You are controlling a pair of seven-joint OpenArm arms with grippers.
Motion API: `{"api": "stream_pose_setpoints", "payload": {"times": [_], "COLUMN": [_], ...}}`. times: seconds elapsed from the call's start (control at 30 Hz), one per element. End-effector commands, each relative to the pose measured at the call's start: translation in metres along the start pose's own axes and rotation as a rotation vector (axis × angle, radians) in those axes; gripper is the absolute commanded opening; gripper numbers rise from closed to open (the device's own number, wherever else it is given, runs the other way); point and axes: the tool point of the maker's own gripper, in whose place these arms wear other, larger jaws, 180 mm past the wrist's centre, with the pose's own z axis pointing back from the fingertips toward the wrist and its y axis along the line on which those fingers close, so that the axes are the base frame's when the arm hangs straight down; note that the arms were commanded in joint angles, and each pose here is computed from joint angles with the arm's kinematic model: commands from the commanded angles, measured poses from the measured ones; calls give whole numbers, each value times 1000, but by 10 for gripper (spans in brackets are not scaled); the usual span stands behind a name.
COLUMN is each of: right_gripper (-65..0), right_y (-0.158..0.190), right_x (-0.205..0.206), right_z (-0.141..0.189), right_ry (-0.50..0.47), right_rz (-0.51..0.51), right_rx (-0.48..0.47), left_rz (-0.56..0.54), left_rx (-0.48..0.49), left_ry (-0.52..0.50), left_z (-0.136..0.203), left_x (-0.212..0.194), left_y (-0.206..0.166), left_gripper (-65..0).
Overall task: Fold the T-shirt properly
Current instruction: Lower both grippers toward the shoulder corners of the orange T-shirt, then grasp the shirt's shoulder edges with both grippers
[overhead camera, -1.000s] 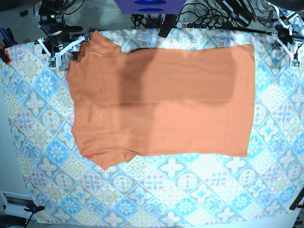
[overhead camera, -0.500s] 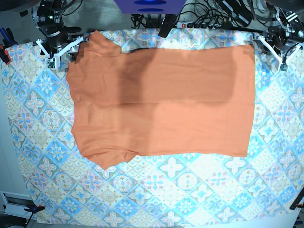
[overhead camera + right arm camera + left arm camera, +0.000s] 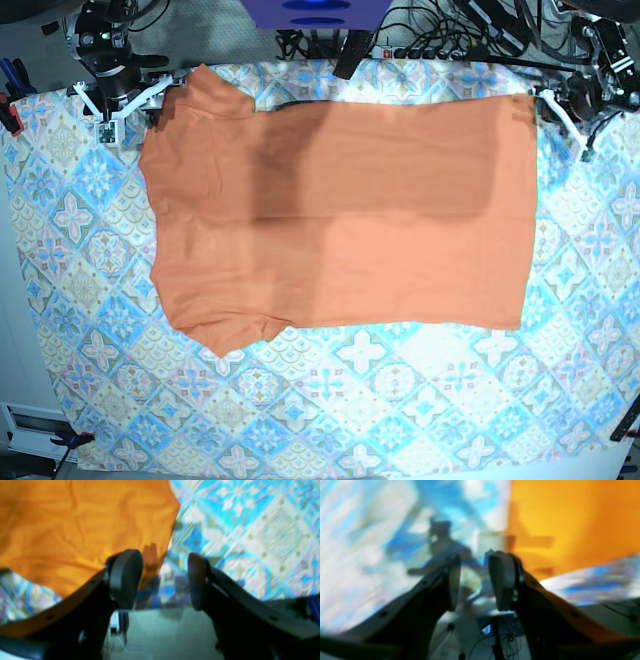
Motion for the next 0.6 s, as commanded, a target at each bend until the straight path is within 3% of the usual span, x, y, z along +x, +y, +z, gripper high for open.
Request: {"api": "stream_pose_setpoints", "payload": {"times": [0.0, 0.5, 0.57], "right_gripper": [-331, -331, -331], "right_y": [-3, -5, 5], "right_x": [1, 13, 13], "right_z": [2, -15, -18], "right_ry": [4, 88, 120], "right_rz": [5, -27, -18], "right_rx": [-9, -9, 53], "left_rz": [-2, -2, -2], "left_rx": [25, 20, 20], "left_ry": [-11, -8, -8], "left_z": [7, 5, 5], "left_x": [3, 2, 2], "left_y": [10, 7, 7], "left_gripper": [-422, -419, -419]}}
